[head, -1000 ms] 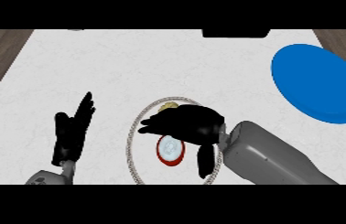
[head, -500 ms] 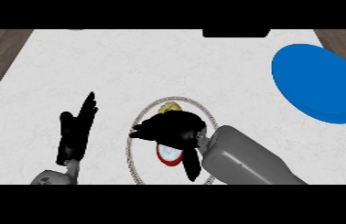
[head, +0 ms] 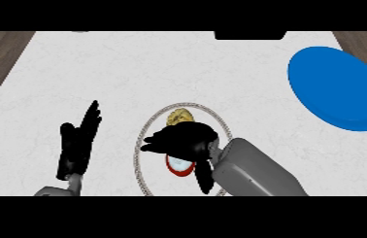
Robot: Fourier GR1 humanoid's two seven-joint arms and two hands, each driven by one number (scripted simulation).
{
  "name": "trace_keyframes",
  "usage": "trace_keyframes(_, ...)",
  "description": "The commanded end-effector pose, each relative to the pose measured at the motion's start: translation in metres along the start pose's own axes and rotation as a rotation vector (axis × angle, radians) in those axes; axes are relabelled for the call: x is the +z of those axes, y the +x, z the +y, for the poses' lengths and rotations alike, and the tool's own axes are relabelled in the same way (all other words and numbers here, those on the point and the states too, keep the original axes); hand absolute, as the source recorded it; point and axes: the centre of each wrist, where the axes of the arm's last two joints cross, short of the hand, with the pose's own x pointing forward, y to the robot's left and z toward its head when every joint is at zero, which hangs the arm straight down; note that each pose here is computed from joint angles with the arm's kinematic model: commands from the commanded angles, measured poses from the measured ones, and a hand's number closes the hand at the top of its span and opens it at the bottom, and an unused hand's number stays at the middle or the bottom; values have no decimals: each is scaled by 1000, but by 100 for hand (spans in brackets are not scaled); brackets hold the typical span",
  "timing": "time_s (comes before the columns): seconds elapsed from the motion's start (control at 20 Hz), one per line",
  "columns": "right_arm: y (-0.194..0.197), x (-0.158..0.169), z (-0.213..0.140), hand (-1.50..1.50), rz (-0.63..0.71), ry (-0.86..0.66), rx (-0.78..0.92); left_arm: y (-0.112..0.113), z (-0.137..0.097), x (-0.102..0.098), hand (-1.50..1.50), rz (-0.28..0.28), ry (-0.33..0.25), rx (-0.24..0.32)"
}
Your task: Pick the can from the placemat and place it in the plate
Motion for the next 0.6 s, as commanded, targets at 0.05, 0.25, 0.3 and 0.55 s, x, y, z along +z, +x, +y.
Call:
trace_keyframes(0.05,-4,-6,11,-150,-6,9,-16,-11,8,11,0,-6,9,3)
trace_keyframes(0.25,-1,-29,19,-150,14,0,-7,11,15,-14,0,4,-5,13)
trace_keyframes(0.3,3,-26,7,-150,18,14,6,6,19,-27,0,-11,-6,-3)
trace_keyframes(0.55,-18,-24,29,150,-14,30,67,1,20,-10,0,-13,-8,5)
